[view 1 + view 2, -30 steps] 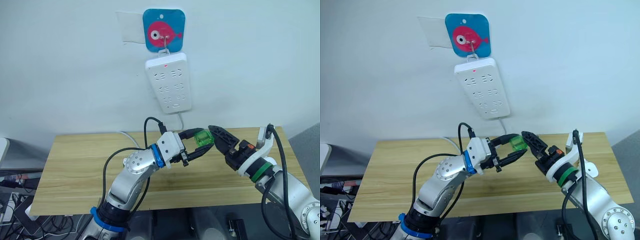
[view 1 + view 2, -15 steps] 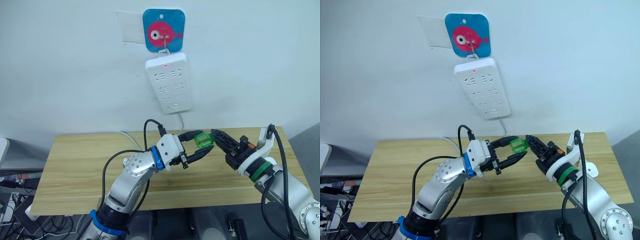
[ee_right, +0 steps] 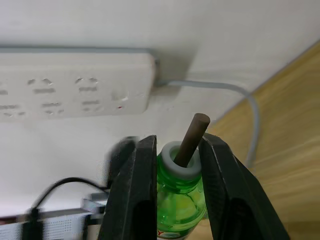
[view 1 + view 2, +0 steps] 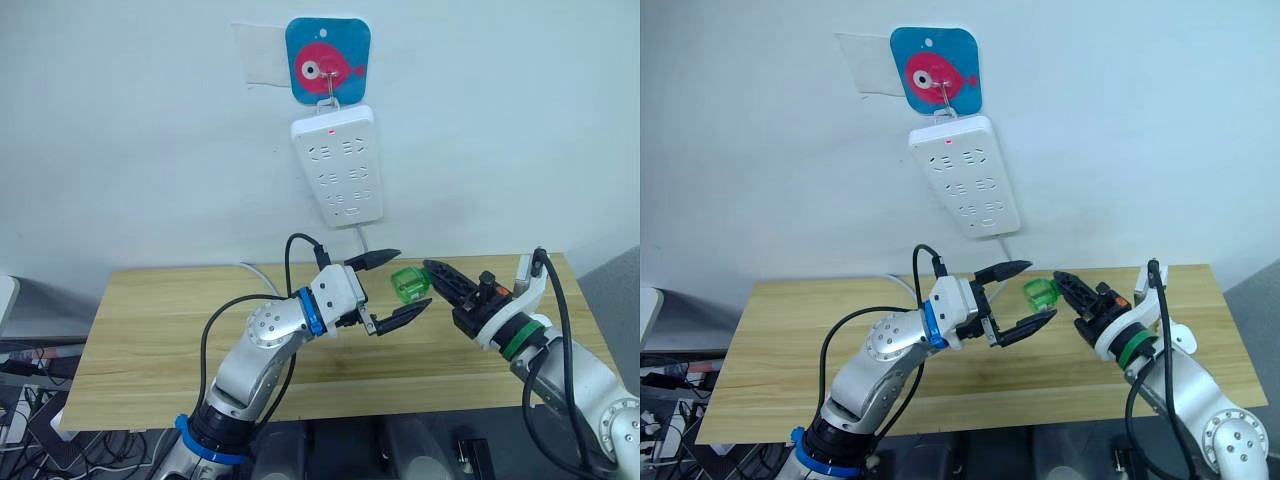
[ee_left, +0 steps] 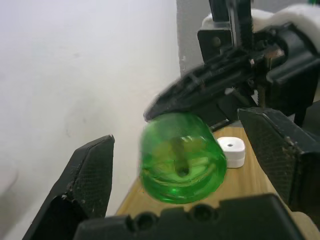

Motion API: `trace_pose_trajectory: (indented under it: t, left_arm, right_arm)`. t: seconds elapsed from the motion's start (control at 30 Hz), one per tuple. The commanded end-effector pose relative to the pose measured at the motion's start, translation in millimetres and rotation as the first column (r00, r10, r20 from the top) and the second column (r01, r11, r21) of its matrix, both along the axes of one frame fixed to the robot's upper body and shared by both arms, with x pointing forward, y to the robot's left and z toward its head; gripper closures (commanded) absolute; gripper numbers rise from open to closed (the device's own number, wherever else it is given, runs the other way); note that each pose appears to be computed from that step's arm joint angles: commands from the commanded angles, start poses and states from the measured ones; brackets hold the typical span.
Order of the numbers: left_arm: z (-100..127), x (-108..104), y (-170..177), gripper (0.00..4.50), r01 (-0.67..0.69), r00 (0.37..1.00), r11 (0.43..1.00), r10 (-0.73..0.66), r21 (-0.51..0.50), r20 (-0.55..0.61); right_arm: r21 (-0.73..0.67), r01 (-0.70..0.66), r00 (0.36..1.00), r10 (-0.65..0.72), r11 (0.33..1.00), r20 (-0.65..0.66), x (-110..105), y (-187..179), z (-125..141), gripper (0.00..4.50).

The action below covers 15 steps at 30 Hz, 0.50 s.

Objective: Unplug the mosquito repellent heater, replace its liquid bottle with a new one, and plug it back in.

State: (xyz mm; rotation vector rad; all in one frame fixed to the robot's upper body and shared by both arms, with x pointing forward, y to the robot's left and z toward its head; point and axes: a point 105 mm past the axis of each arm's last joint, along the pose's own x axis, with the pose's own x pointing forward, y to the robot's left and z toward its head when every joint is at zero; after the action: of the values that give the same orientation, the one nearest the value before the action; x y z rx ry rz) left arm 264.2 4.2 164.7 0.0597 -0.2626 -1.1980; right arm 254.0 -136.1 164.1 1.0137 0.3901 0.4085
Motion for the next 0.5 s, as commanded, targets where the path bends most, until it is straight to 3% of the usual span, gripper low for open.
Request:
trace_pose_trajectory:
  t: [0.03,0.17,0.23,0.33,0.4,0.5]
  left_arm:
    - [19.2,-18.4,4.2,0.02,0.078,0.993,0.997,-0.078,0.006,0.086]
    - [7.4,-21.4,15.6,0.02,0.106,0.993,0.992,-0.109,0.060,0.039]
    - [-0.1,-18.0,20.4,0.02,0.091,0.996,0.995,-0.089,0.050,-0.032]
    - [-15.9,-20.8,21.0,0.02,0.109,0.993,0.990,-0.103,0.090,-0.065]
    - [-23.7,-21.2,20.2,0.02,0.117,0.992,0.987,-0.111,0.108,-0.060]
    - [-35.2,-20.3,17.1,0.02,0.109,0.992,0.988,-0.101,0.105,-0.082]
  right_arm:
    - [-0.237,0.022,0.998,-0.008,0.971,0.060,16.7,-36.4,-2.6,3.70]
    - [-0.405,0.058,0.988,0.004,0.912,0.151,35.8,-56.1,-3.1,3.70]
    - [-0.537,0.083,0.976,0.040,0.840,0.213,44.3,-60.4,-8.5,3.70]
    - [-0.735,0.215,0.936,0.078,0.643,0.343,57.2,-69.9,-18.9,3.70]
    - [-0.779,0.272,0.919,0.089,0.565,0.385,62.4,-69.6,-33.8,3.70]
    - [-0.851,0.366,0.847,0.243,0.377,0.473,64.8,-57.9,-52.4,3.70]
